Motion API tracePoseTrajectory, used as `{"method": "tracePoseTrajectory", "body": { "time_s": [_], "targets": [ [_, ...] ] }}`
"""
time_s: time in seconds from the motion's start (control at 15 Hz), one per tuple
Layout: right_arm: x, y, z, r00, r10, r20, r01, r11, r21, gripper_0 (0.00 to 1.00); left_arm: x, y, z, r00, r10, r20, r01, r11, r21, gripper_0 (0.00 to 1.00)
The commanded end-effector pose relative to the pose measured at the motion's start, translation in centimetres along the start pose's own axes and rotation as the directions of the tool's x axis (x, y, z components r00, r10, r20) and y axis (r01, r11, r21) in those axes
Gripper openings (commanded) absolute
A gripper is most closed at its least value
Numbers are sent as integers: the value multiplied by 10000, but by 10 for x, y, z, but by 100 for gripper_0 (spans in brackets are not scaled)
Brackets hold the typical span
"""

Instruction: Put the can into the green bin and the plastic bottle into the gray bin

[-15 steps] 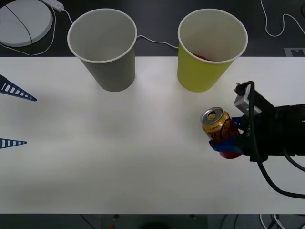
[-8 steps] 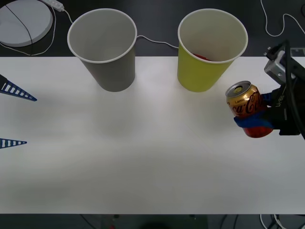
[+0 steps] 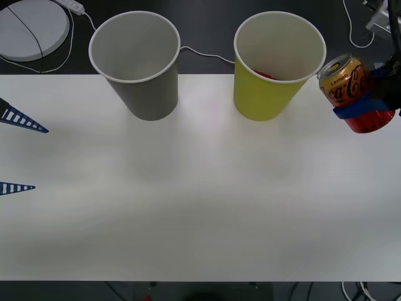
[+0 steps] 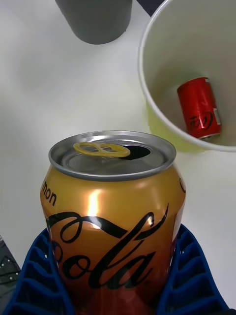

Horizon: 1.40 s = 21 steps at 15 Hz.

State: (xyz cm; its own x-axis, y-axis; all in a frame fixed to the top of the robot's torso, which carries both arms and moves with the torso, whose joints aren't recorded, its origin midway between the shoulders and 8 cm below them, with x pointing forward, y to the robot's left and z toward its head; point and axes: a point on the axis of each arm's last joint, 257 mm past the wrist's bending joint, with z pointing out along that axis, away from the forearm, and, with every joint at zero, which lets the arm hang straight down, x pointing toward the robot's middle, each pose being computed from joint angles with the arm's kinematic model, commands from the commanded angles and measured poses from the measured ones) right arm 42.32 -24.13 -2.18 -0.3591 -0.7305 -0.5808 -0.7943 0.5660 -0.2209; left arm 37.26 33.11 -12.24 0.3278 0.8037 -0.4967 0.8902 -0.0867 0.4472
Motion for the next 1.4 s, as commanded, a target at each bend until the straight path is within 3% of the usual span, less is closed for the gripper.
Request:
{"method": "tracePoseTrajectory", "body": {
  "time_s": [0.07,0.4,0.67,1.27,1.4],
  "targets": [
    [-24,-28,6,9995,98,-304,-92,9997,206,0,0,0,0,10000,0,0,0,10000,0,100],
    [-65,-70,24,9959,832,-365,-819,9961,341,0,0,0,0,10000,0,0,0,10000,0,100],
    [-91,-101,43,9941,938,-545,-889,9924,856,0,0,0,0,10000,0,0,0,10000,0,100],
    [-127,-114,76,9959,726,-531,-631,9846,1631,0,0,0,0,10000,0,0,0,10000,0,100],
    [-130,-113,77,9969,640,-454,-560,9856,1598,7,0,0,0,10000,0,0,0,10000,0,100]
  ]
}}
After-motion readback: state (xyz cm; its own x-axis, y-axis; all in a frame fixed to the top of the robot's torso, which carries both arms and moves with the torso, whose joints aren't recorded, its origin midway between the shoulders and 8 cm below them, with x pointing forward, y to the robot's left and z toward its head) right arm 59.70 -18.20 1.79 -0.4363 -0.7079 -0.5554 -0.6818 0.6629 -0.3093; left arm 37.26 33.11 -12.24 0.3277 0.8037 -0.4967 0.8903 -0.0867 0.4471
